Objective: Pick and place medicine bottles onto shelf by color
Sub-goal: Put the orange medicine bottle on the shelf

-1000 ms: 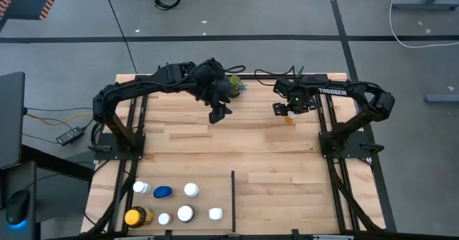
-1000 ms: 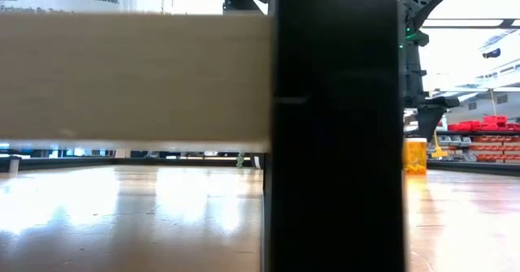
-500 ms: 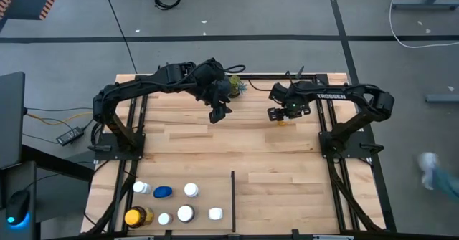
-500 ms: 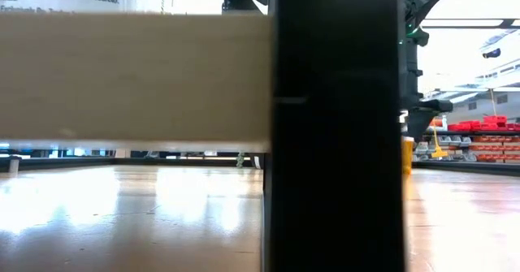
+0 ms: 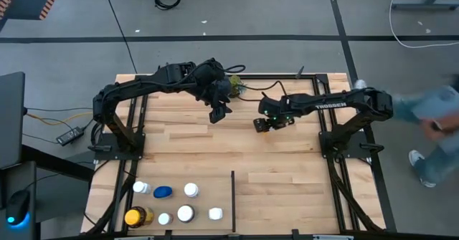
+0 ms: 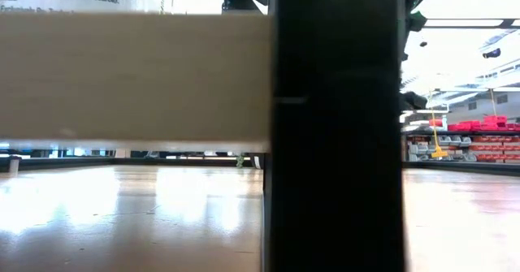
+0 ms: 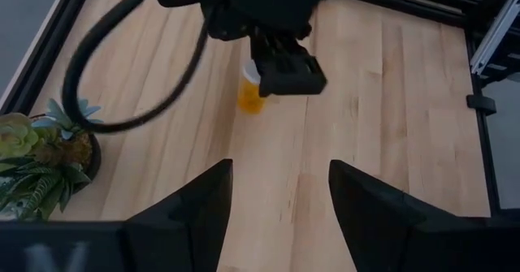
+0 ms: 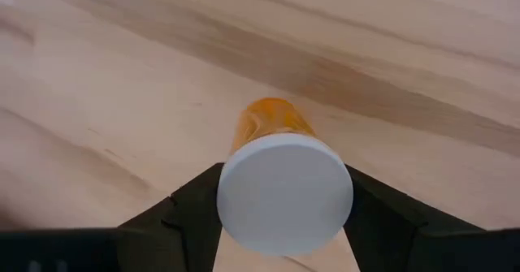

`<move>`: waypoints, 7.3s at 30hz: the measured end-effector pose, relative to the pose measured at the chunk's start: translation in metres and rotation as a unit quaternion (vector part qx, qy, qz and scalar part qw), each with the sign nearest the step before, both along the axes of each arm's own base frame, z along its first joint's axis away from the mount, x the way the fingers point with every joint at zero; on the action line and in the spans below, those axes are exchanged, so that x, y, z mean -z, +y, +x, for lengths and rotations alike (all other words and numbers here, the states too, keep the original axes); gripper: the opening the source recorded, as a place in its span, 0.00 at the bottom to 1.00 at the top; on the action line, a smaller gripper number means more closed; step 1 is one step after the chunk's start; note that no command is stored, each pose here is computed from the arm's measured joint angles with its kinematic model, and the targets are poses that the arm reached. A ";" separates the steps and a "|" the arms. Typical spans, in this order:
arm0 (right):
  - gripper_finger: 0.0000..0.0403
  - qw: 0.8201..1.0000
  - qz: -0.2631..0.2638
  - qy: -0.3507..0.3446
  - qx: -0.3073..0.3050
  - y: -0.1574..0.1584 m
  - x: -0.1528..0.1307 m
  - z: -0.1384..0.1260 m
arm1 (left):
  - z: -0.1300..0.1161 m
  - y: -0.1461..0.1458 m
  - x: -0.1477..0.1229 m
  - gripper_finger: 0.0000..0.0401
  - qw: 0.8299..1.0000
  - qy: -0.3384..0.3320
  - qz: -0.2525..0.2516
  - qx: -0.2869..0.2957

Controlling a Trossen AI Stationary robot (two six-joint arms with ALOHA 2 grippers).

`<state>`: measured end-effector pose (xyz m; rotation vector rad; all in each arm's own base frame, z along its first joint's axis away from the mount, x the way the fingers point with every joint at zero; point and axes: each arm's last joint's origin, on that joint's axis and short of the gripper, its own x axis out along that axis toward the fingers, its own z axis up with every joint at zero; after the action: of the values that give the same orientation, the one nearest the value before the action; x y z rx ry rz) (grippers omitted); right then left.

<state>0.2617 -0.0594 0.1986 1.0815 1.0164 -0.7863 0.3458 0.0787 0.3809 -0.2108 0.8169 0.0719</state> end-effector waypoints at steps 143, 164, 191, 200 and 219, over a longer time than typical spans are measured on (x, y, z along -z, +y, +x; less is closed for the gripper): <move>0.79 0.949 -0.256 0.012 -0.185 0.005 -0.188 -0.014 | 0.071 -0.021 0.118 0.77 0.979 0.172 0.041 0.098; 0.79 0.952 -0.248 0.051 -0.171 0.017 -0.184 -0.019 | 0.093 -0.035 0.157 0.78 0.974 0.185 0.044 0.124; 0.79 0.952 -0.284 0.067 -0.096 0.017 -0.209 -0.077 | 0.095 -0.032 0.166 0.78 0.973 0.197 0.034 0.112; 0.79 0.955 -0.280 0.059 -0.075 0.018 -0.211 -0.082 | 0.099 -0.035 0.176 0.78 0.971 0.207 0.044 0.116; 0.79 0.956 -0.279 0.058 -0.072 0.018 -0.211 -0.082 | 0.097 -0.038 0.180 0.78 0.967 0.225 0.052 0.109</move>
<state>0.1795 -0.0410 0.4096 0.4765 0.8812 -0.9511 0.4432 0.0405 0.2008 -0.0006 1.2821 -0.0476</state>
